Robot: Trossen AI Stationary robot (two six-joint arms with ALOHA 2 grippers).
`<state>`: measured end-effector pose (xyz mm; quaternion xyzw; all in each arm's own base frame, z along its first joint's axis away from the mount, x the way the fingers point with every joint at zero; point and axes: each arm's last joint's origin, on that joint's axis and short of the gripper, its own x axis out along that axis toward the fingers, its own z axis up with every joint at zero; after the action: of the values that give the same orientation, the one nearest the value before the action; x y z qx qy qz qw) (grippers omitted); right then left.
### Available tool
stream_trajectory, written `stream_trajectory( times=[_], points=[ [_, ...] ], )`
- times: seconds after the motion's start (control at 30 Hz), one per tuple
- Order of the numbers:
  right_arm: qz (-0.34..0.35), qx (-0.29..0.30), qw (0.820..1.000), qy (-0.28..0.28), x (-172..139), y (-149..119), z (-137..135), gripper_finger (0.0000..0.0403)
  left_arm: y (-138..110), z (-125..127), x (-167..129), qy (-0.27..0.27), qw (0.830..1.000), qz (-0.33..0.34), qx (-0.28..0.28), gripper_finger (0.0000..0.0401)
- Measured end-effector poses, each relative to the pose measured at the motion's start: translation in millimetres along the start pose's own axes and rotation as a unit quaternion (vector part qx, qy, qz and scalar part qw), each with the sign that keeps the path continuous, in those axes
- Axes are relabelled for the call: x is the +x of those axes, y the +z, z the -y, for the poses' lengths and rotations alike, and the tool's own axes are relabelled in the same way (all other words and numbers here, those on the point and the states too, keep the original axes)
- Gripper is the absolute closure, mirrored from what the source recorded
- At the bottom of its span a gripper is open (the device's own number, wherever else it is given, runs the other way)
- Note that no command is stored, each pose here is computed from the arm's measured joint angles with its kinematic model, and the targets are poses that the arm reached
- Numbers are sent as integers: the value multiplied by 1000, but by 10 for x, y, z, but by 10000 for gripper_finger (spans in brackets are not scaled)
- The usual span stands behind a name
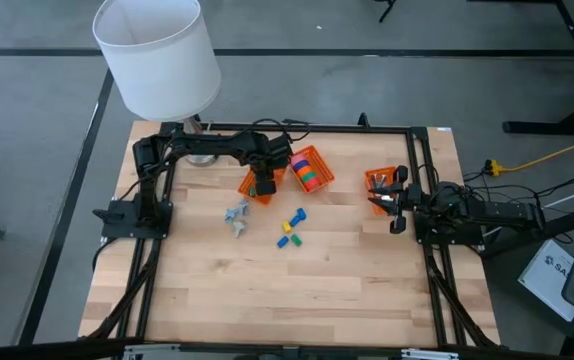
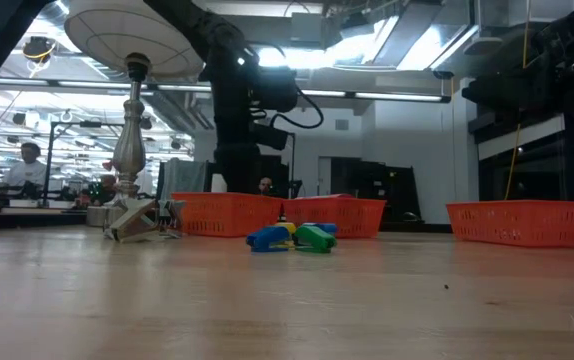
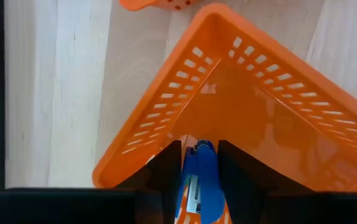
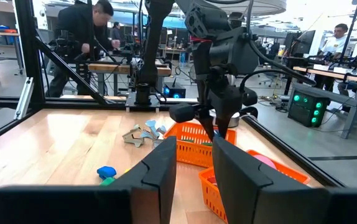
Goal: Pick and place Stapler, Stapler remover, tape
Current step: Put the blue stapler into the left orange bin
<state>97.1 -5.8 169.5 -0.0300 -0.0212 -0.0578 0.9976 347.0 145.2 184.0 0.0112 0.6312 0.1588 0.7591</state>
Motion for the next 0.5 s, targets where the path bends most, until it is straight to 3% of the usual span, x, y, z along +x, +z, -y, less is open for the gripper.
stream_trajectory(
  times=[0.5],
  points=[
    [0, 0, 1000, 0, 0, 0, 0, 295, 14, 53, -12, -1, 999, 3, -39, 239]
  ],
)
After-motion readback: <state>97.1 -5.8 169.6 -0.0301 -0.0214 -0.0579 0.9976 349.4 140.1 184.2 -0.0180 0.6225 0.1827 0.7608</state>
